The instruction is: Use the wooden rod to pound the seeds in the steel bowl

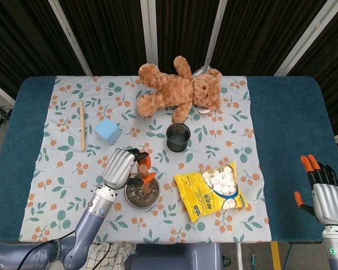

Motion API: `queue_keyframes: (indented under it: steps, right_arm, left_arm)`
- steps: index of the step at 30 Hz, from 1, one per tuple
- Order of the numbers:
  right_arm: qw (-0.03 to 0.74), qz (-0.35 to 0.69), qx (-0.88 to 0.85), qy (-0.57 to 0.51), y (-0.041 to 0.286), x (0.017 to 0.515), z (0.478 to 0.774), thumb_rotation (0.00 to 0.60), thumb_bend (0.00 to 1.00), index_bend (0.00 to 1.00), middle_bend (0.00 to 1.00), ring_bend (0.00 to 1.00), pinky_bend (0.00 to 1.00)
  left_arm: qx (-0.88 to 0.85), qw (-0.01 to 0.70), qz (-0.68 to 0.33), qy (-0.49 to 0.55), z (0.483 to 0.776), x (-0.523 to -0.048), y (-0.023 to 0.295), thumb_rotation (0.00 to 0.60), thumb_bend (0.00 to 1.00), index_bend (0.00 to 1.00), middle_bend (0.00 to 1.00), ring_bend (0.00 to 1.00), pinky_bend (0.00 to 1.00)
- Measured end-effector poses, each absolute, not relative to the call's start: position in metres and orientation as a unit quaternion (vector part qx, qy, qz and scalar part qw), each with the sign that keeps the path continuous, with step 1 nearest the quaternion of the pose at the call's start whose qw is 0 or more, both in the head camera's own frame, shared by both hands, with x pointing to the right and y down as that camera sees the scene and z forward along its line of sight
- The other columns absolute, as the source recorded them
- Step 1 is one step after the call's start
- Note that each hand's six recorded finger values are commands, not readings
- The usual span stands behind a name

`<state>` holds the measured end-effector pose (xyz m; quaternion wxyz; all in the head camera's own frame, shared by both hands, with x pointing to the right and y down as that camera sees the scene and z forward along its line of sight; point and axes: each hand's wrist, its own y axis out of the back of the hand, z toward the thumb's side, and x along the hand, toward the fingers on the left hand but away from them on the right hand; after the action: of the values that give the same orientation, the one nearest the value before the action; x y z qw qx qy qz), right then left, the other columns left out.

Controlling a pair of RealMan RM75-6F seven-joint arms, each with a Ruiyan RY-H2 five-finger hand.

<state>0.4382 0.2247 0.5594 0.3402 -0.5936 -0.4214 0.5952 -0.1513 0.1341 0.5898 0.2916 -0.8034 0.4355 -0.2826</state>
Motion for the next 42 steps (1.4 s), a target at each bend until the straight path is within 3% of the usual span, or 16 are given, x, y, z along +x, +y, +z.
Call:
queue_keyframes:
  steps: [11, 42]
  right_arm:
    - [0.341, 0.595, -0.593, -0.422, 0.225, 0.438, 0.559, 0.600, 0.42, 0.00, 0.00, 0.00, 0.00]
    - [0.340, 0.595, -0.594, -0.422, 0.225, 0.438, 0.559, 0.600, 0.42, 0.00, 0.00, 0.00, 0.00]
  left_arm:
    - [-0.803, 0.303, -0.266, 0.440, 0.572, -0.149, 0.128, 0.600, 0.87, 0.63, 0.78, 0.58, 0.73]
    - [-0.807, 0.301, -0.293, 0.414, 0.600, -0.158, 0.148, 0.600, 0.87, 0.63, 0.78, 0.58, 0.73]
